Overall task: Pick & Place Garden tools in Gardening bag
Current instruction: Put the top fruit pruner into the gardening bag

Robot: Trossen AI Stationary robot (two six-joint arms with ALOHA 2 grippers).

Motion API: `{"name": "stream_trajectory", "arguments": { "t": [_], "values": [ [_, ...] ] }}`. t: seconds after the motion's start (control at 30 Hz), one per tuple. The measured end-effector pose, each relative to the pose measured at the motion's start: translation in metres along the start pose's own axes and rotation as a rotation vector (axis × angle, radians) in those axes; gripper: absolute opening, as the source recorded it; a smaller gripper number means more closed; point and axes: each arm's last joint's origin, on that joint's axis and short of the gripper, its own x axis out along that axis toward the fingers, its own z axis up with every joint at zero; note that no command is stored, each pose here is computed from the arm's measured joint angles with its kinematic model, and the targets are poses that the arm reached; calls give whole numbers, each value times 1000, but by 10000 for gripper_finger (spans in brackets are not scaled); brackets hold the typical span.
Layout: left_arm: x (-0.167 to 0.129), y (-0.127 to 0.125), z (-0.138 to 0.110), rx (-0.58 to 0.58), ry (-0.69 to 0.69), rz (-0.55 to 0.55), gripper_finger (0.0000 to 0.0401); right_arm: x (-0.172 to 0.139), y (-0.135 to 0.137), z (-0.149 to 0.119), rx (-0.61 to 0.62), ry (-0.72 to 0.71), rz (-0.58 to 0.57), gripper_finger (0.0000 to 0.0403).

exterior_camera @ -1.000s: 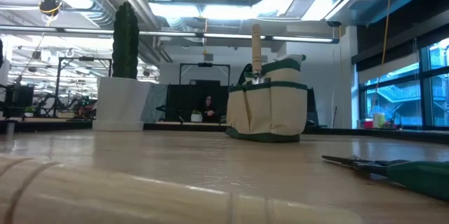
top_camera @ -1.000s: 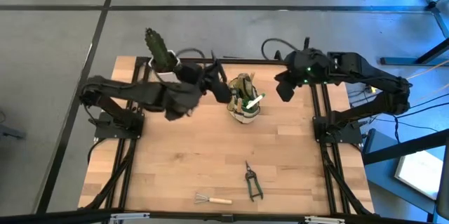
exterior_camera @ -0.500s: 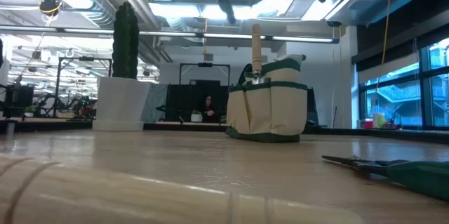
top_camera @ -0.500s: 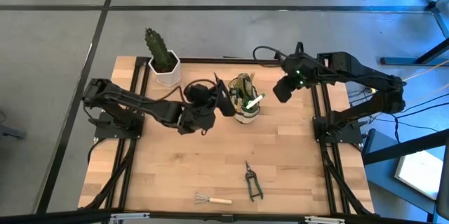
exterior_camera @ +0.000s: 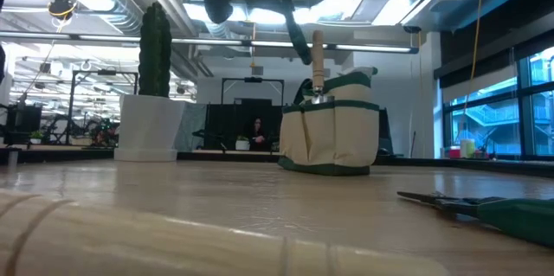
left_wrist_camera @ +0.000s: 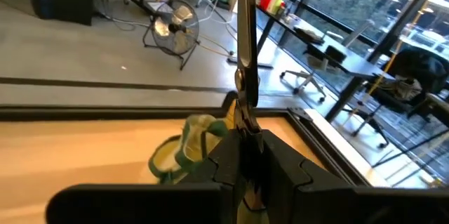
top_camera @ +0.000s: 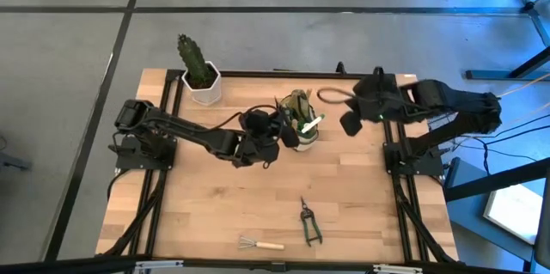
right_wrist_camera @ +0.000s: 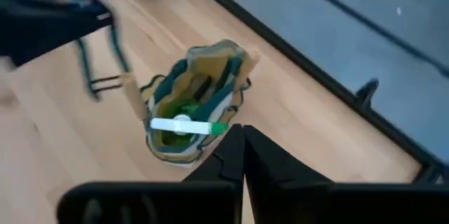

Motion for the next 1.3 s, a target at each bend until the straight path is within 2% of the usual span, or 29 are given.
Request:
{"name": "stream_trajectory", "arguments": {
  "t": [0.1,0.23,0.37,0.5,0.63,1.0,1.3],
  "values": [
    [5,3,0,27,2,20,27,-11,12,-10,-134,-41,36,3],
    [6,11,-2,73,21,59,27,-27,29,-22,-272,-66,161,2],
    [10,17,-3,70,33,91,27,-40,46,-29,-315,-65,346,2],
    [20,19,-2,3,45,97,27,-52,59,-33,-334,-68,522,1],
    [34,17,-5,2,74,72,27,-62,67,-36,-328,-91,627,1],
    [46,24,-20,25,130,108,27,-68,71,-39,-283,-96,656,0],
    [55,29,-18,24,120,142,27,-68,71,-39,-282,-101,651,0]
  ]
}}
